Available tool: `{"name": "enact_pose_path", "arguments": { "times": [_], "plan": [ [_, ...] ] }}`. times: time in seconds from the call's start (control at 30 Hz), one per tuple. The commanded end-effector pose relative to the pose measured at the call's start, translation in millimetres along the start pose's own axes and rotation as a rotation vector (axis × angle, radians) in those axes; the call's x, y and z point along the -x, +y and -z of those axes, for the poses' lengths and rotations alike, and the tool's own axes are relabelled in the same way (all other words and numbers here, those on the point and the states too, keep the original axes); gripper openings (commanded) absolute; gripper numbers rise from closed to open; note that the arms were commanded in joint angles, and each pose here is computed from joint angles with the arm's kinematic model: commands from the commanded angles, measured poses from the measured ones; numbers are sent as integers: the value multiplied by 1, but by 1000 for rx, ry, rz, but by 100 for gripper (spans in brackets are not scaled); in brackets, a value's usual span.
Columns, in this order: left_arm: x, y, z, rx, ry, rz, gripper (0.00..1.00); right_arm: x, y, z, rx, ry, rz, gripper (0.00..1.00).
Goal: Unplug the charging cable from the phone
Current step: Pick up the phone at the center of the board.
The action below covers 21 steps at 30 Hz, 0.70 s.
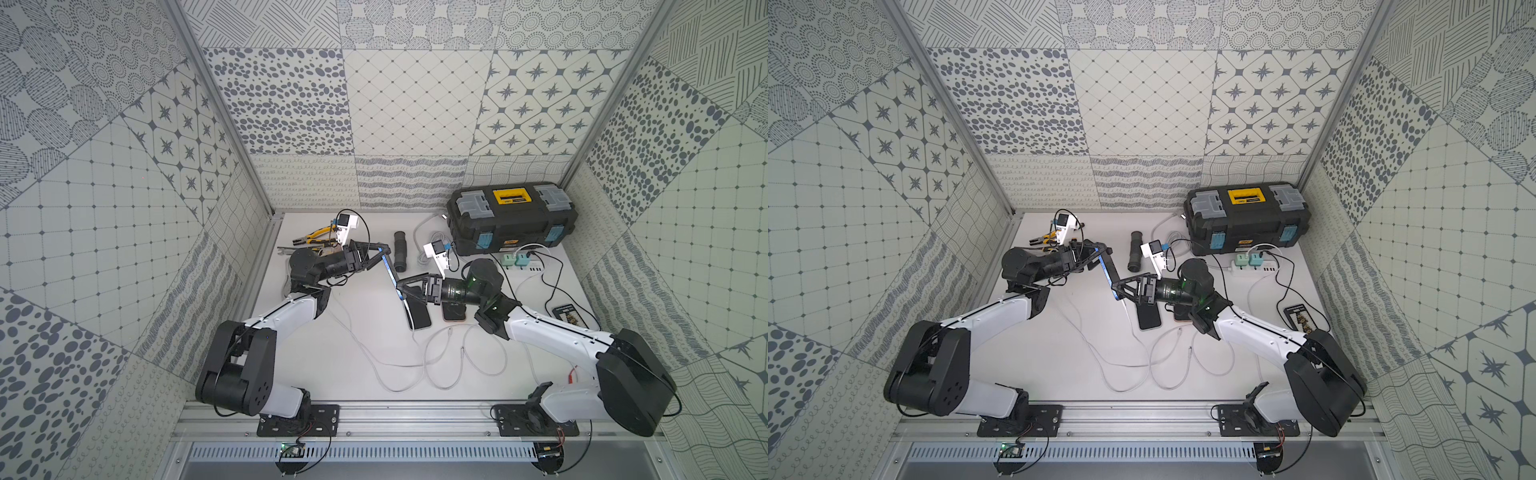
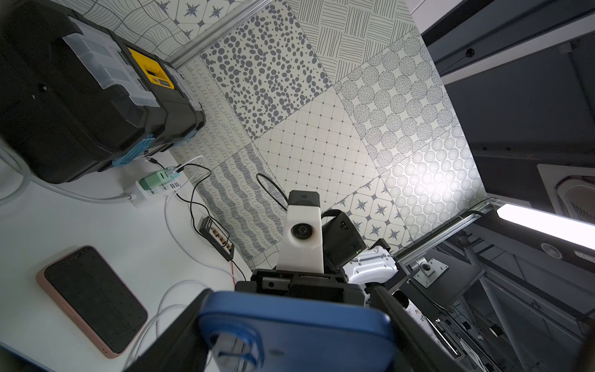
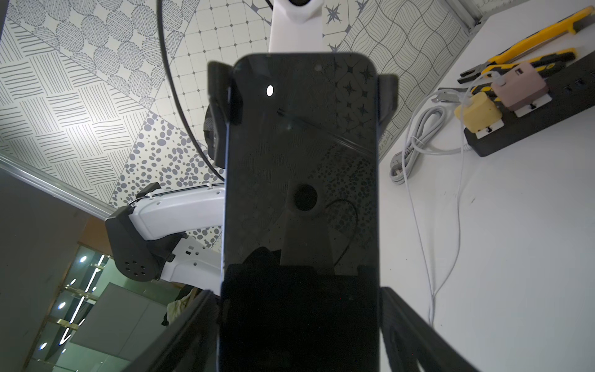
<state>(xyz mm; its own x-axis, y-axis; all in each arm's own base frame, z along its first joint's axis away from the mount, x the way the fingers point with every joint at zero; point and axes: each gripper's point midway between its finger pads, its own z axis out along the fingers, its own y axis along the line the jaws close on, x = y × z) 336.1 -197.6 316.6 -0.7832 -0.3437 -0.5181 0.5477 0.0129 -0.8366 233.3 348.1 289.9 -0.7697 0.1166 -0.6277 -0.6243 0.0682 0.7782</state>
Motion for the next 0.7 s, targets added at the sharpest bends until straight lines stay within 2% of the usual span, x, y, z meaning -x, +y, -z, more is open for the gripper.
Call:
{"name": "enact_pose_path", "arguments": {
  "times": [0.0, 0.07, 0.3, 0.5, 0.67],
  "plan": [
    [4, -23, -1, -52, 7, -119, 26, 5, 30, 6, 73, -1, 107, 88],
    [5, -25, -2, -56, 10, -131, 18, -2, 33, 9, 90, 24, 124, 89],
    [10, -28, -1, -56, 3, -145, 5, -31, 26, 15, 118, 109, 148, 83],
    [11, -27, 0, -54, 3, -145, 0, -47, 15, 18, 113, 145, 138, 80],
    [12, -29, 1, -52, -1, -154, 0, -59, 9, 18, 121, 184, 116, 76]
  ]
}}
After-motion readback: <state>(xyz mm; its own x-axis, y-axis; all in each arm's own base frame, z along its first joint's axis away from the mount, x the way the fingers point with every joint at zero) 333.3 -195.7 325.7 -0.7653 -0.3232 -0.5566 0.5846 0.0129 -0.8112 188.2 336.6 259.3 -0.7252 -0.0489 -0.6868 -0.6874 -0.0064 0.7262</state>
